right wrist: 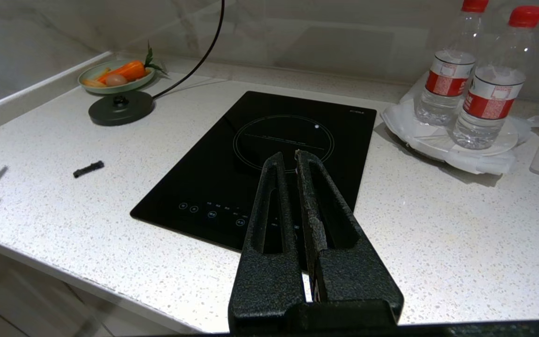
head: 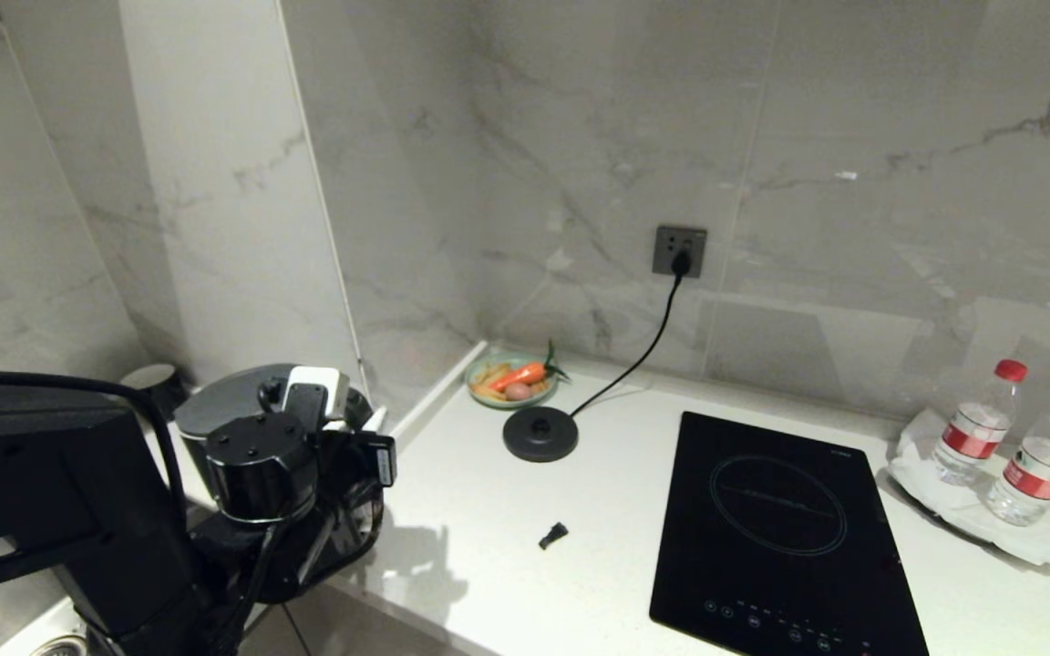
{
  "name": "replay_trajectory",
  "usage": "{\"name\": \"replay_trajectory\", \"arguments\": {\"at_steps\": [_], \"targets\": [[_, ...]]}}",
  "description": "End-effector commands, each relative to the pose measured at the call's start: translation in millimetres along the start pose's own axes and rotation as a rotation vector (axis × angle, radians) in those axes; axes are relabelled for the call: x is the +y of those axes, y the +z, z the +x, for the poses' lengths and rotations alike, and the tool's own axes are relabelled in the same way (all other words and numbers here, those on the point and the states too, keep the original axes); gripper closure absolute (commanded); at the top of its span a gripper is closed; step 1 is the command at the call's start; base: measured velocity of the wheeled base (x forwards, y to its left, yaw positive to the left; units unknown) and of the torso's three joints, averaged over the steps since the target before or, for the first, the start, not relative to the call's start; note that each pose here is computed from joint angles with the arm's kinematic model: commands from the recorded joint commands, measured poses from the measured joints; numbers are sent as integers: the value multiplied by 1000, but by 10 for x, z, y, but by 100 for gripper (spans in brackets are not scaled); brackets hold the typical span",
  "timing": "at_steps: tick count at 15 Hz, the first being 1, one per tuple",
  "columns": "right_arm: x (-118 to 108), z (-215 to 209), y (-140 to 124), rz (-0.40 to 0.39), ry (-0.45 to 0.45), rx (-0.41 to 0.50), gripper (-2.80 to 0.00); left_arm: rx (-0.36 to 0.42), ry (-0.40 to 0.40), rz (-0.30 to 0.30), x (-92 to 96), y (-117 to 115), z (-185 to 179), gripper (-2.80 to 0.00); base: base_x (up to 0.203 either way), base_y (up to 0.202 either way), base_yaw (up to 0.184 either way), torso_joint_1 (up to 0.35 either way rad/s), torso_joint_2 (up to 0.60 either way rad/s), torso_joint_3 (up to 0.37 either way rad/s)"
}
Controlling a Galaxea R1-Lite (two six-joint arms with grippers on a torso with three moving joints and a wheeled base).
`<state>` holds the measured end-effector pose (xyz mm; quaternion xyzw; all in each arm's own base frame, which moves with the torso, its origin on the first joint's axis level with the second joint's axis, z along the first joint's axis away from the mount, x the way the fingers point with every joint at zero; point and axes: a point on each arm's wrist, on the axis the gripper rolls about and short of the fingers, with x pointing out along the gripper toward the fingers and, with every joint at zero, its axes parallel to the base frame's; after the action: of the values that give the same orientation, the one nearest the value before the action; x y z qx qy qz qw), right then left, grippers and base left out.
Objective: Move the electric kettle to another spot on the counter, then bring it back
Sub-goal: Place it on the power base
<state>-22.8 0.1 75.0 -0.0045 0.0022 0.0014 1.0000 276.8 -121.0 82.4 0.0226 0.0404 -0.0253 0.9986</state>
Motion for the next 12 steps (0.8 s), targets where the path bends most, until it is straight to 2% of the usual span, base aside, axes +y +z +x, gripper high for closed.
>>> {"name": "replay_trajectory", "arguments": {"at_steps": [1,7,12], "targets": [[0,0,0,0,0,0,0,-44,-28,-16,-33,149,-159,0,0,0,0,0,0,0],[0,0,0,0,0,0,0,-47,-32,-17,-53,151,-147,0,1,2,-9,0,1,1],[0,0,0,0,0,0,0,-40,-30,-11,-43,132,-139,0,5,7,-157,3,2,2]]}}
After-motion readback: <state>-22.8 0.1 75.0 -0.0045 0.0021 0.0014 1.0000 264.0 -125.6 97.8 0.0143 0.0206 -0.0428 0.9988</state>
